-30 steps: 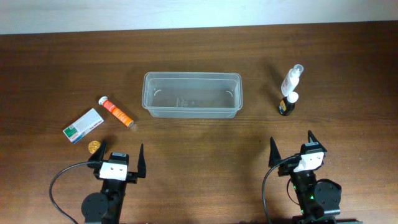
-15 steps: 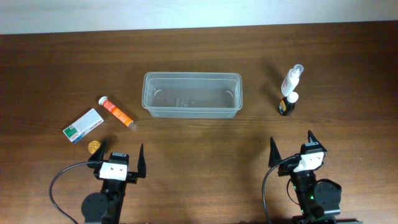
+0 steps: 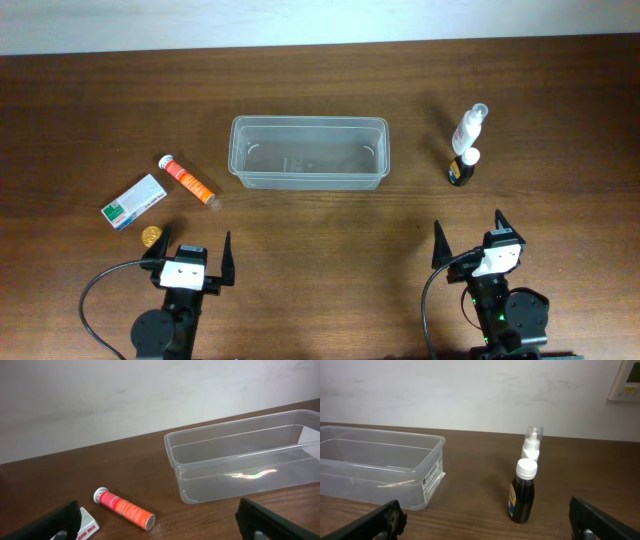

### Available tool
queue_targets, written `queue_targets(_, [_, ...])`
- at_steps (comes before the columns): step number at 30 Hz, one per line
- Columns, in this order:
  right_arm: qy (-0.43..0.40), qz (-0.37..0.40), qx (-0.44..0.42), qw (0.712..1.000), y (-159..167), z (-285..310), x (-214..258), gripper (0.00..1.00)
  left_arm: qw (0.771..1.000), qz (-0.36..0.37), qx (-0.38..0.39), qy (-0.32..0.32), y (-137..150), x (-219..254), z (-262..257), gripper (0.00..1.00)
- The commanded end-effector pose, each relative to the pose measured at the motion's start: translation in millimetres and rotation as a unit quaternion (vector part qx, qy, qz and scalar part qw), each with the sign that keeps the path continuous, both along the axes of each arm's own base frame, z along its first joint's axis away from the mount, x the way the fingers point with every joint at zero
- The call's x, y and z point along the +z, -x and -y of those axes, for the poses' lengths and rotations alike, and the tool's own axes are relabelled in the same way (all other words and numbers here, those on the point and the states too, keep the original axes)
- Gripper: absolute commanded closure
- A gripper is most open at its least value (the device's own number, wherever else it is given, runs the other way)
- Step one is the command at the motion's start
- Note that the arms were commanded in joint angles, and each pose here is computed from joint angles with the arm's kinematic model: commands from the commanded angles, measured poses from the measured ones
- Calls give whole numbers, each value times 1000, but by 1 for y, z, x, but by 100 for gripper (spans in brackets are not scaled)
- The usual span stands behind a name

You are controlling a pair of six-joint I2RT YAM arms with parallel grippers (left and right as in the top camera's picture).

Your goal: Pack container

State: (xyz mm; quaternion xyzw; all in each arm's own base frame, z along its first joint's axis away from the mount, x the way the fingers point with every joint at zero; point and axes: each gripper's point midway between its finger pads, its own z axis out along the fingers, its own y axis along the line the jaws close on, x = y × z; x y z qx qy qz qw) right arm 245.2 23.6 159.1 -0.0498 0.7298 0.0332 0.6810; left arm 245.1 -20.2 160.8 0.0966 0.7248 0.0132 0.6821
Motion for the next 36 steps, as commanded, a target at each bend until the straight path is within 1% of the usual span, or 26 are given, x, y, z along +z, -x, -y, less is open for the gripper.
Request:
queue_targets(1, [0,-1,-10,1000,0,4,-2,2,1000,0,1,4,0,-2,-1,1])
queue_targets(28, [0,-2,-11,1000,0,4,-2,2,1000,0,1,4,0,-2,-1,1])
queue_targets(32, [2,0,-42,999,-1,15,-1,2,1000,0,1,4,0,-2,-1,1])
queue_targets(36, [0,-5,-40,999,-1,14,-4,2,1000,0,1,4,0,-2,-1,1])
